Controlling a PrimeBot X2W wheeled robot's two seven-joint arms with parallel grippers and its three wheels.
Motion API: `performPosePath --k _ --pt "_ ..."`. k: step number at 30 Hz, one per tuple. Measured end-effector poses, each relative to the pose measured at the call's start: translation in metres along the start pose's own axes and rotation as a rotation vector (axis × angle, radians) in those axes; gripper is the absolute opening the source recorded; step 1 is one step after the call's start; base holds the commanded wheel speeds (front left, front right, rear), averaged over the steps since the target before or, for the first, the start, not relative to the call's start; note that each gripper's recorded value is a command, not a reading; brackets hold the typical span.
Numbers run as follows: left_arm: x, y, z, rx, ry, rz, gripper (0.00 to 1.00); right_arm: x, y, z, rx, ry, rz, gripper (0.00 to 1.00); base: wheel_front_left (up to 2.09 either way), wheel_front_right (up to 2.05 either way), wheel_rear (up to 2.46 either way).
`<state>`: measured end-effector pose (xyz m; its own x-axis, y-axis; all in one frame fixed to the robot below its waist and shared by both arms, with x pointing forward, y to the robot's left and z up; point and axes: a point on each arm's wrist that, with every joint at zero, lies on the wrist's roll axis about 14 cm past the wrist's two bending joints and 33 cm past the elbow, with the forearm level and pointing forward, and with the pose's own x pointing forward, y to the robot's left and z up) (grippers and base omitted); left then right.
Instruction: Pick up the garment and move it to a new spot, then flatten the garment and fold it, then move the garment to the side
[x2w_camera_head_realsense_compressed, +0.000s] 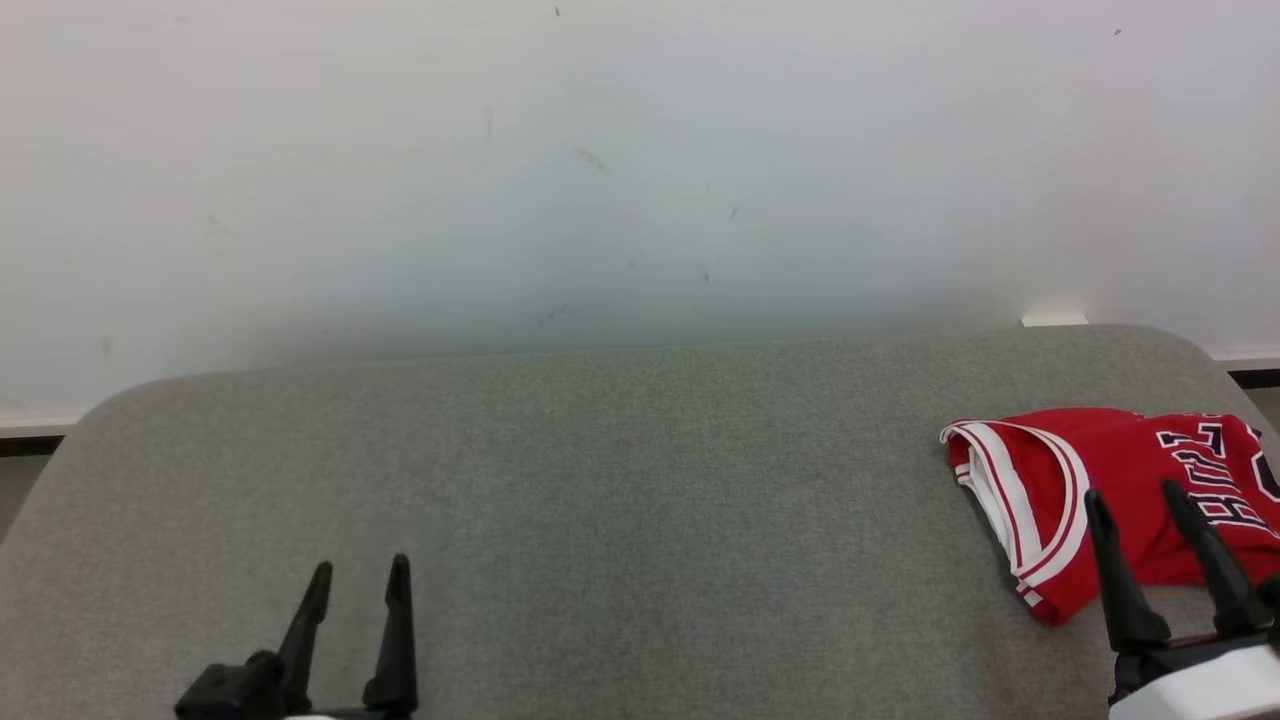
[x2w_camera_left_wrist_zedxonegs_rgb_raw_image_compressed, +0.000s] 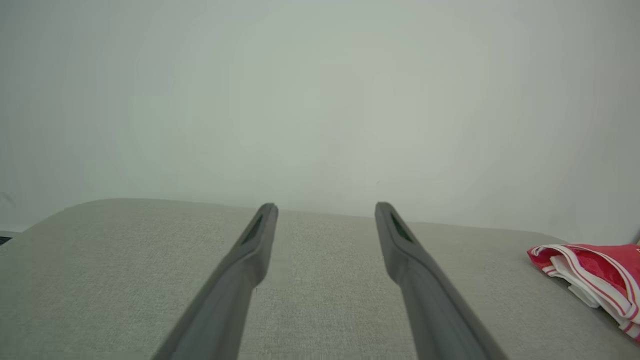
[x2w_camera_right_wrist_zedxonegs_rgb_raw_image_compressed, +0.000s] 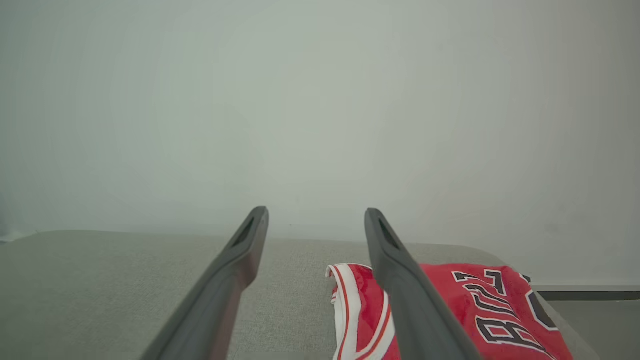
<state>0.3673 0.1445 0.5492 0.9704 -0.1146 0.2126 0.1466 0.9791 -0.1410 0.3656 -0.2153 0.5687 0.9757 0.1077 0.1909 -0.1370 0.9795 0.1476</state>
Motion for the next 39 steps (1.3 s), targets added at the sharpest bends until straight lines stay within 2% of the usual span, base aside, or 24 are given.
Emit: performPosePath --k 4,11,17,34,35,39 --pt "-0.008 0.005 -0.015 -0.020 0.049 0.020 1.00 -0.017 0.005 -0.017 -0.002 0.006 -0.019 1.00 0.00 0.00 0.00" --pt "-0.017 0.000 -0.035 -0.006 0.114 -0.002 1.00 -0.034 0.013 -0.046 0.073 0.054 -0.067 1.00 0.00 0.00 0.00" --pt "-0.020 -0.001 -0.040 -0.001 0.131 -0.006 1.00 -0.035 0.019 -0.050 0.113 0.052 -0.077 1.00 0.00 0.00 0.00" --pt "-0.017 -0.004 -0.042 0.007 0.138 -0.016 1.00 -0.035 0.026 -0.056 0.134 0.068 -0.071 1.00 0.00 0.00 0.00" --pt "-0.017 -0.004 -0.043 0.006 0.141 -0.019 0.00 -0.035 0.026 -0.056 0.136 0.067 -0.070 0.00 0.00 0.00 0.00" --pt "-0.028 -0.003 -0.060 -0.001 0.197 -0.008 0.00 -0.044 0.027 -0.073 0.148 0.122 -0.082 0.00 0.00 0.00 0.00"
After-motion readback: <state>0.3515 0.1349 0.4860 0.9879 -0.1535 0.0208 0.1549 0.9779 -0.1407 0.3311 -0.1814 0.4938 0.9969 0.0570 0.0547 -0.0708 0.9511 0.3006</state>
